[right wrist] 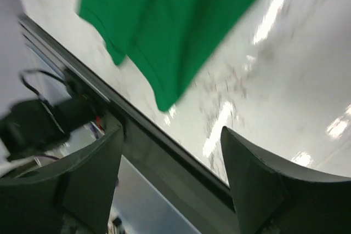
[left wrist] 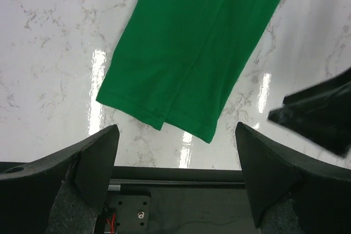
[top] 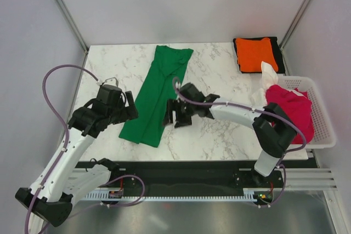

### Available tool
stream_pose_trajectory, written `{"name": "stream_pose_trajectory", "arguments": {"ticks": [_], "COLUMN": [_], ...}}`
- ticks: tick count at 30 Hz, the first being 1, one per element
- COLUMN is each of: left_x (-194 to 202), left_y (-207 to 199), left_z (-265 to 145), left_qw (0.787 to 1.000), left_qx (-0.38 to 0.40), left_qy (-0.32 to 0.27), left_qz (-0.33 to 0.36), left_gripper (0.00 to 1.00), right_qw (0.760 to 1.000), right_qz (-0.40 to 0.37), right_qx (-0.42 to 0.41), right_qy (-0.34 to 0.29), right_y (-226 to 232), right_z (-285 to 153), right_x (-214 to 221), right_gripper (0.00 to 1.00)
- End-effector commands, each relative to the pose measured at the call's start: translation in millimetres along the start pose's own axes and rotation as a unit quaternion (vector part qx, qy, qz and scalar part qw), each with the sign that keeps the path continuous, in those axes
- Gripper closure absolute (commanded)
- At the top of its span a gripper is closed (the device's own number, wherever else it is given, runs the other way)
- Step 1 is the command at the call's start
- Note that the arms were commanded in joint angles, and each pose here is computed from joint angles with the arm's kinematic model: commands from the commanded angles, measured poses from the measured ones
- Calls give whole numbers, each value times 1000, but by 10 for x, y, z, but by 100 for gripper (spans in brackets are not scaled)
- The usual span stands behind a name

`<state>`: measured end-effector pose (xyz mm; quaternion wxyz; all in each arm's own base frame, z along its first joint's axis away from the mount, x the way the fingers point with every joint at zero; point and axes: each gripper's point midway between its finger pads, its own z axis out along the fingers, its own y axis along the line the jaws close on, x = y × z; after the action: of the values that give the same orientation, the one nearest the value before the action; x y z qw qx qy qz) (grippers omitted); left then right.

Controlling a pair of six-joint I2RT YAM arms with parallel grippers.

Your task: Fold and stack the t-shirts

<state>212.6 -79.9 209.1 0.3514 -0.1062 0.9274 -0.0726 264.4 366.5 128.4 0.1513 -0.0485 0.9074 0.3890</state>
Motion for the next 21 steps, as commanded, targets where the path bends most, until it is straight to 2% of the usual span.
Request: {"name": "stream_pose_trajectory", "arguments": {"ticks": [1, 3, 7, 14, 17, 18, 20, 21], "left_x": [-34, 43, 39, -11, -46, -36, -44, -41], "left_y": [163, 210, 214, 230, 227, 237, 242, 244], "left_z": [-80, -51, -117, -236, -267, -270, -280, -275], "left_qw": [999, 999, 999, 997, 995, 994, 992, 991], "left_qx": [-16, -19, -9, 7, 16, 19, 23, 28], "left_qy": [-38, -35, -47, -79, -99, -105, -115, -123], "left_qz": [5, 3, -2, -17, -25, -28, -37, -42], "left_gripper": [6, 6, 7, 7, 7, 7, 7, 8], "right_qw": [998, 997, 995, 993, 993, 992, 992, 992], "right_qz": [32, 35, 12, 11, 14, 13, 10, 9], "right_qx": [35, 32, 28, 36, 39, 43, 46, 47], "right_qy": [44, 68, 99, 114, 114, 115, 115, 115], "right_y": [-194, -197, -54, -79, -140, -179, -211, -221], "right_z": [202, 354, 623, 962, 1046, 1067, 1062, 1031], "right_x": [614, 837, 1139, 1310, 1324, 1342, 1353, 1354], "right_gripper": [22, 30, 34, 41, 59, 69, 74, 83]}}
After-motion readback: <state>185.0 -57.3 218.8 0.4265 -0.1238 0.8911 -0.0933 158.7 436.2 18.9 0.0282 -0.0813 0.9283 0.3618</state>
